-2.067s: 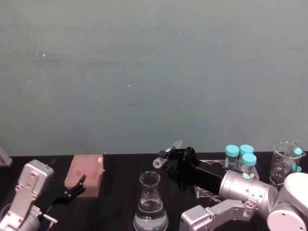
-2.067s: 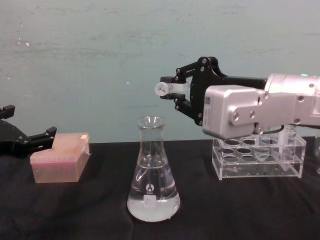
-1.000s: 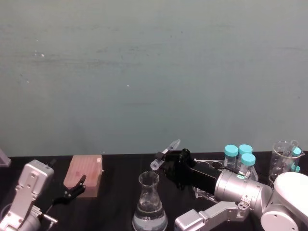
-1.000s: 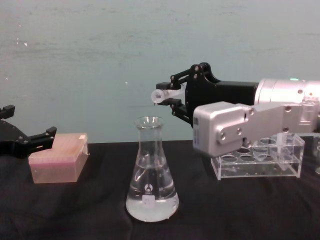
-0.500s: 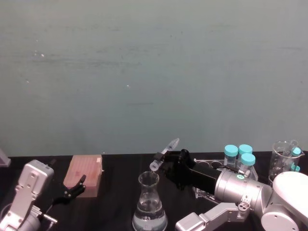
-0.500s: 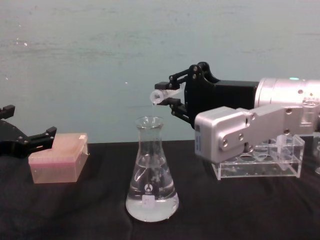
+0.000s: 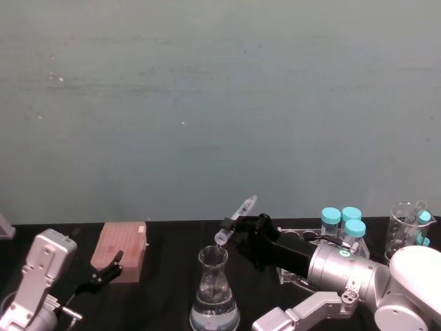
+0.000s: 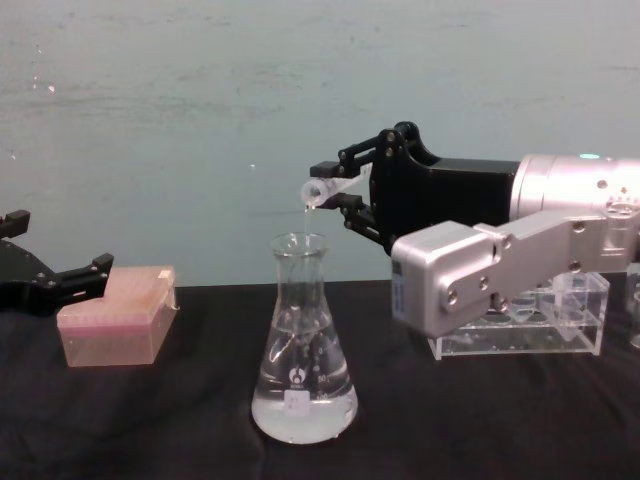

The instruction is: Pour the liquid from the test tube into the beaker using one hand.

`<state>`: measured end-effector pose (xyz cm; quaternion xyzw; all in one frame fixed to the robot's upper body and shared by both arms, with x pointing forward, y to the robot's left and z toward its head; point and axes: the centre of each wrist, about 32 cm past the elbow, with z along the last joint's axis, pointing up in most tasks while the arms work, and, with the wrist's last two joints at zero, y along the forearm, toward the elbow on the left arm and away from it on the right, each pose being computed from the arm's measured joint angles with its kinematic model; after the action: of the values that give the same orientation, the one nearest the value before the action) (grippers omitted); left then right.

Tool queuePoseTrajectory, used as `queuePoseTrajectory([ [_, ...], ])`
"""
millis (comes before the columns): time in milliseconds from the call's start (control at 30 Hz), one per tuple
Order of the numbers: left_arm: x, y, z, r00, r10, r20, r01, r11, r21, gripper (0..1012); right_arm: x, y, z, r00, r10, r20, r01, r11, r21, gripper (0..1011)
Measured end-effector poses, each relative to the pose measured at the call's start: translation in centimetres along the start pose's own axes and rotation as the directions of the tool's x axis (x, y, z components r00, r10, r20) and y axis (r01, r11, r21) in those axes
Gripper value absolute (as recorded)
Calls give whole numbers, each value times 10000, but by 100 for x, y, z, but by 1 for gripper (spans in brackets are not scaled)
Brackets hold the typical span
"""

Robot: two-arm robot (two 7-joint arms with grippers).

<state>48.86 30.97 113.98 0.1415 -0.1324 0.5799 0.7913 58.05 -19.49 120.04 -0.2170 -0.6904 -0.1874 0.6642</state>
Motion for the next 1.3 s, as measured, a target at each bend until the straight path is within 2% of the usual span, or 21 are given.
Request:
queuePoseTrajectory([
  [700, 0, 0, 0, 10000, -1, 0, 1, 10000, 0, 1000, 35, -2, -37, 9966, -35, 820, 28, 10000, 92, 198],
  [1300, 0, 0, 0, 10000, 0, 1, 0, 10000, -1, 1000, 42, 5, -62, 9955, 1, 951, 0, 10000, -12, 198],
])
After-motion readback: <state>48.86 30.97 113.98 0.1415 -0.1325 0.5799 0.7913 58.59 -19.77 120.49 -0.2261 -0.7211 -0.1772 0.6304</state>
